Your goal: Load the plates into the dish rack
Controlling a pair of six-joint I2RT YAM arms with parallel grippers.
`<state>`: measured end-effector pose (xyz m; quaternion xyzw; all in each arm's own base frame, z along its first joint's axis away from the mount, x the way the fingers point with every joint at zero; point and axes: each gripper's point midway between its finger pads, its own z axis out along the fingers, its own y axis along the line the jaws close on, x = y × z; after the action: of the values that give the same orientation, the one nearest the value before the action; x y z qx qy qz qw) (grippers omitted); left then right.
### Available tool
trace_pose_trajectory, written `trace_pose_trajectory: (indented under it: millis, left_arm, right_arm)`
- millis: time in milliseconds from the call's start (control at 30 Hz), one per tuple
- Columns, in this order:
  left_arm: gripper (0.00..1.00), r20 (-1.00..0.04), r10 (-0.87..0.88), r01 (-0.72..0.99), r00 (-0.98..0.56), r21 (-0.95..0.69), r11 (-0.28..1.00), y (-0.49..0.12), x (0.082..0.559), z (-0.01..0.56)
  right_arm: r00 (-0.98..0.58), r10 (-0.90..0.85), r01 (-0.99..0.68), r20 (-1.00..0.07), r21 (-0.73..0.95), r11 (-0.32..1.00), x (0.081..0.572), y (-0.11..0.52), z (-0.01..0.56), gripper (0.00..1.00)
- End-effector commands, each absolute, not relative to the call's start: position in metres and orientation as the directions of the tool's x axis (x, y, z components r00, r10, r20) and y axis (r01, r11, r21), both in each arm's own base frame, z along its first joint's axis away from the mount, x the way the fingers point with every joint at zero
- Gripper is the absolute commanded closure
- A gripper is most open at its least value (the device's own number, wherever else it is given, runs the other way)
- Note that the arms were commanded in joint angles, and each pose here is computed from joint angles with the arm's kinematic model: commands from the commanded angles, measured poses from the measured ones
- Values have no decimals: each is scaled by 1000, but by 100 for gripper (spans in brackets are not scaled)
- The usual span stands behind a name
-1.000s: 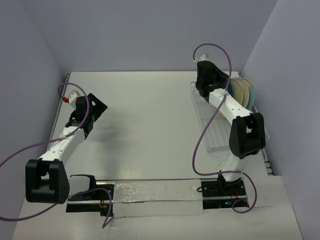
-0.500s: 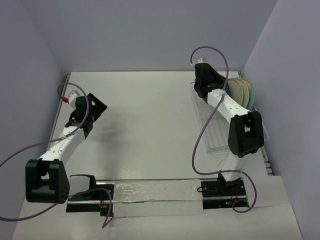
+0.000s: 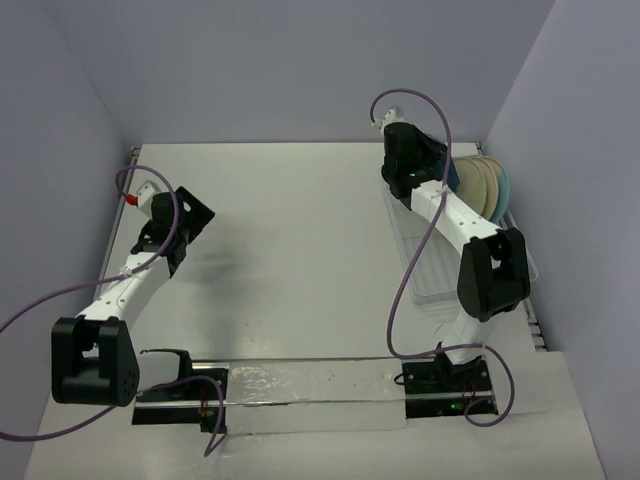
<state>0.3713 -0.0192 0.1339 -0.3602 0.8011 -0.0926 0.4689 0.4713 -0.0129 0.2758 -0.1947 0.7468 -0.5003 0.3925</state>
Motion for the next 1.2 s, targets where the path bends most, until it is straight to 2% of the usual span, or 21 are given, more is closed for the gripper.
trace_pose_trajectory:
  millis: [0,233,767,1167]
  left_arm:
    - [1,-703,-658,-453,-270,-510,731,-19,383,157]
    - [1,-709,-656,-469,-259,-502,727,-15,380,156]
    - [1,-696,-656,-462,-291,-498,733,-21,390,151]
    - [1,-703,-650,-475,-287,-485,734,-18,389,152]
  right_arm:
    - [-564,-657,258,-500,-863,435,456,-14,325,100]
    - [-590,-674,198,-444,-889,413,462,-12,300,100]
    - [-616,-648,172,-449,-879,445,470,-22,266,100]
    - [-629,-669,84,-395,-891,446,470,-19,238,100]
